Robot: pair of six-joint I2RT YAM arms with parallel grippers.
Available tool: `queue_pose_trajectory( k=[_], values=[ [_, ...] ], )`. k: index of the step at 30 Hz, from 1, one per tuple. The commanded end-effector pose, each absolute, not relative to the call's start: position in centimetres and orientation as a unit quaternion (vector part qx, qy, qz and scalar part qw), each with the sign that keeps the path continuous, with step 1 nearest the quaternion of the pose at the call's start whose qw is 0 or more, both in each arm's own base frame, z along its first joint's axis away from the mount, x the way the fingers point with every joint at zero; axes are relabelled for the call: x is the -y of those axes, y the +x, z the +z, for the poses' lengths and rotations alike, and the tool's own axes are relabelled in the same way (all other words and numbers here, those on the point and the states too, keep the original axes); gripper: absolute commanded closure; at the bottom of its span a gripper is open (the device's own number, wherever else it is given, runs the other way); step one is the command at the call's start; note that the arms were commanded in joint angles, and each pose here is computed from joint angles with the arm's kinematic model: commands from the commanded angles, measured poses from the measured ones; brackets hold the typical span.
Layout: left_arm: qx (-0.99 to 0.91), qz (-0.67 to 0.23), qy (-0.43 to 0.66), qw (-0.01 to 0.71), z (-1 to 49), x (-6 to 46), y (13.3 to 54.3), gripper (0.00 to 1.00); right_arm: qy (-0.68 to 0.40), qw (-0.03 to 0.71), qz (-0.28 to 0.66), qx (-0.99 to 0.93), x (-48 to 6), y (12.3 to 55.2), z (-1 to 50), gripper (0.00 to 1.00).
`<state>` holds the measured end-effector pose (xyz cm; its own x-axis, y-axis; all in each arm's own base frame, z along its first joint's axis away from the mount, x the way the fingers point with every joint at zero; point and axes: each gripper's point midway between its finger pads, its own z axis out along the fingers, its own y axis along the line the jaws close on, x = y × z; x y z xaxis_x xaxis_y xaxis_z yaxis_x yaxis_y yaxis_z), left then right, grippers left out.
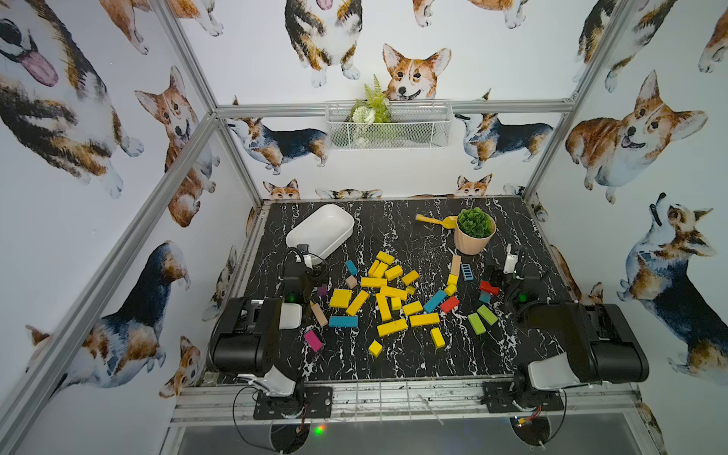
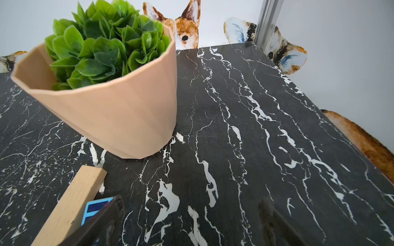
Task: Pick out the yellow building blocks
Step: Move the storage box to the center of the board.
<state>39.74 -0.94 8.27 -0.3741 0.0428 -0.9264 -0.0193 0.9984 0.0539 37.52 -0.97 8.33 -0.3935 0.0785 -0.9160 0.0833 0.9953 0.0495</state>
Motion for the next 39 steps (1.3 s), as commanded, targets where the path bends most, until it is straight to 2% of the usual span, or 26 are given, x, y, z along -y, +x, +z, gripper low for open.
queue_pose_trajectory(
  k=[1,36,39],
  values=[
    [-0.821,0.025,0.009,0.57,8.9,1.0,39.9,0.01,0.049,0.558,-0.004,-0.828,1.0,37.7,8.9,0.0],
    [-0.821,0.025,0.01,0.571,8.9,1.0,39.9,0.01,0.057,0.561,-0.01,-0.826,1.4,37.6,9.0,0.0],
    [-0.821,0.024,0.008,0.57,8.9,1.0,39.9,0.01,0.074,0.58,-0.017,-0.811,1.9,37.0,10.3,0.0]
  ],
)
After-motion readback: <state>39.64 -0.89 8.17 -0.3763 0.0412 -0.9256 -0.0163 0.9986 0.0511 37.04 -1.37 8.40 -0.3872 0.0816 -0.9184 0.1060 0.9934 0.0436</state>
